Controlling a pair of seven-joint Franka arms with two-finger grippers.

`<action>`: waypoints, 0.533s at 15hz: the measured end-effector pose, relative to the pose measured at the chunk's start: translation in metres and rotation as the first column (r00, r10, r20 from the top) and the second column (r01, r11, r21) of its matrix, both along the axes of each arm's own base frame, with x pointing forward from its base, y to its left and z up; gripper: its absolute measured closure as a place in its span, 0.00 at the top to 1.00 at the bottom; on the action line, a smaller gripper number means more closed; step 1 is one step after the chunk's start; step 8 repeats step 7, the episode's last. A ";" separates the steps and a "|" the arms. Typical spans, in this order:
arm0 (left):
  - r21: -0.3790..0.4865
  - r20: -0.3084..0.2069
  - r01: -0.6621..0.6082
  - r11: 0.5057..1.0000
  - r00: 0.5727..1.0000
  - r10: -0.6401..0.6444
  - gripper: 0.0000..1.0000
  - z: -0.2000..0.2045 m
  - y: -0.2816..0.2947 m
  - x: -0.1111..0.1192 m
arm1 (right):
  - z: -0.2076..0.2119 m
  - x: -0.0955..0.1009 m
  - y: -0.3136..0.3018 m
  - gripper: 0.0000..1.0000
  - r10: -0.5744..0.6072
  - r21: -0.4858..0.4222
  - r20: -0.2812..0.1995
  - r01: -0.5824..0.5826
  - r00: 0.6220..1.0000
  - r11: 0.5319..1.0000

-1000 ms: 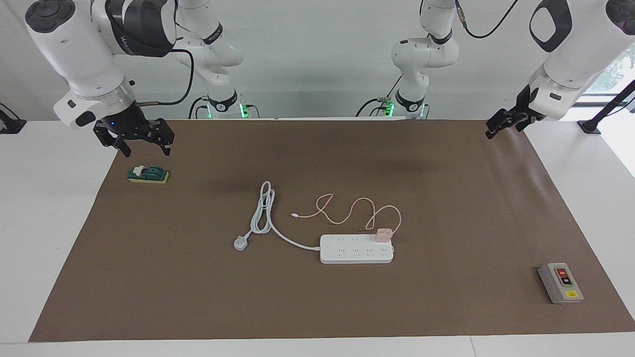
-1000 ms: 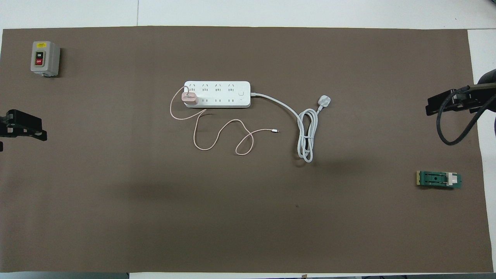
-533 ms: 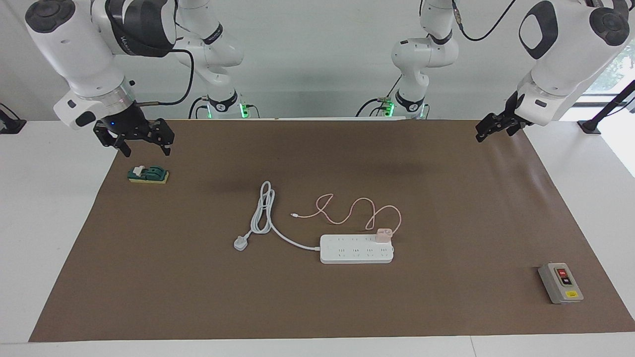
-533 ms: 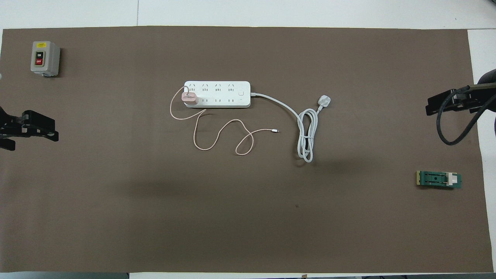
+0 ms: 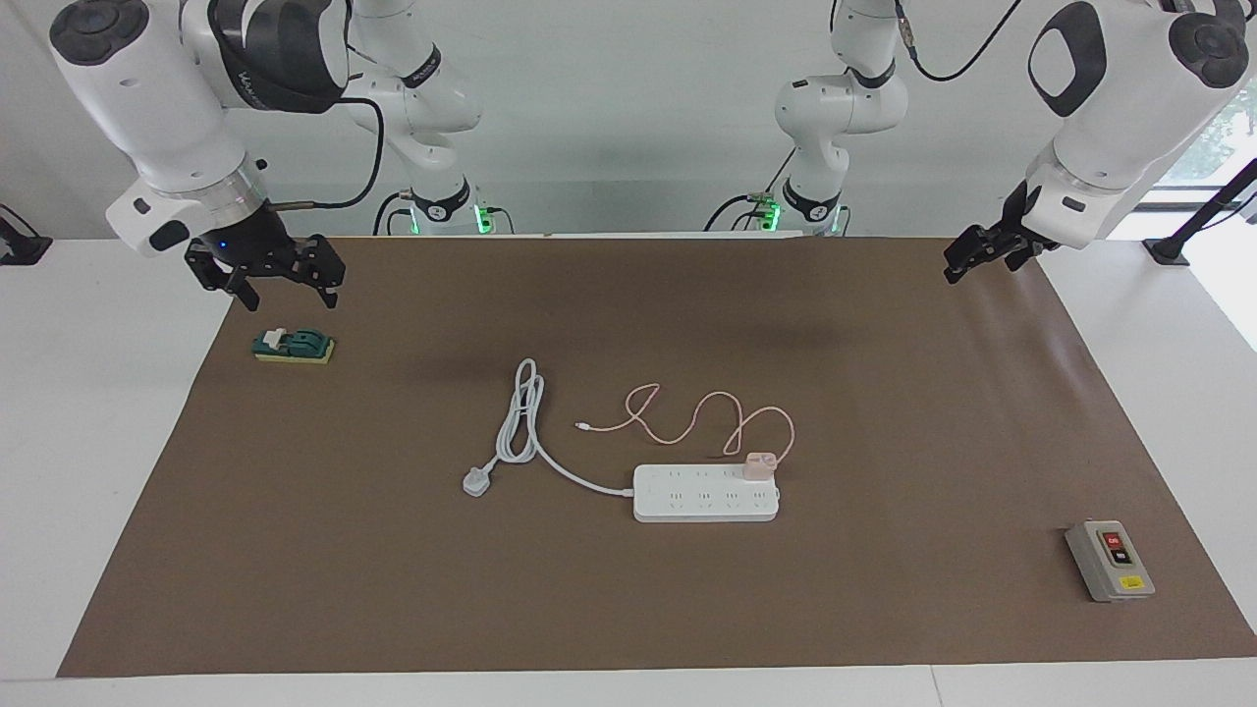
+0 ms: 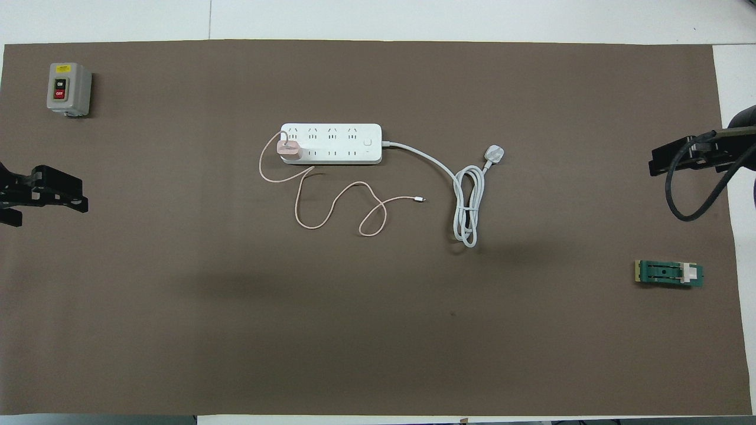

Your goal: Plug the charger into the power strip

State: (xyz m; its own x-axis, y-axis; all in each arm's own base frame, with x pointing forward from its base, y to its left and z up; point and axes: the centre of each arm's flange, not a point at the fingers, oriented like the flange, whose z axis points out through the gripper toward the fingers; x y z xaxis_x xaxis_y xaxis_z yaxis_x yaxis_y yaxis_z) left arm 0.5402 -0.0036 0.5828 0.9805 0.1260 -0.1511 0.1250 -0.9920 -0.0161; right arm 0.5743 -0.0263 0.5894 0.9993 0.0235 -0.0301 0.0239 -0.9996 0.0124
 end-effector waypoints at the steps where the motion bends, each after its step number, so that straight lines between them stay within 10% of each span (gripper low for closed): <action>1: -0.003 0.002 0.022 1.000 1.000 -0.022 1.00 0.000 0.000 0.000 | 0.000 0.000 0.000 1.00 0.000 0.000 0.000 0.000 1.000 1.000; 8: -0.008 0.034 0.062 0.998 0.997 -0.062 1.00 0.003 0.001 0.004 | 0.000 0.000 0.000 1.00 0.000 0.000 0.000 0.000 1.000 1.000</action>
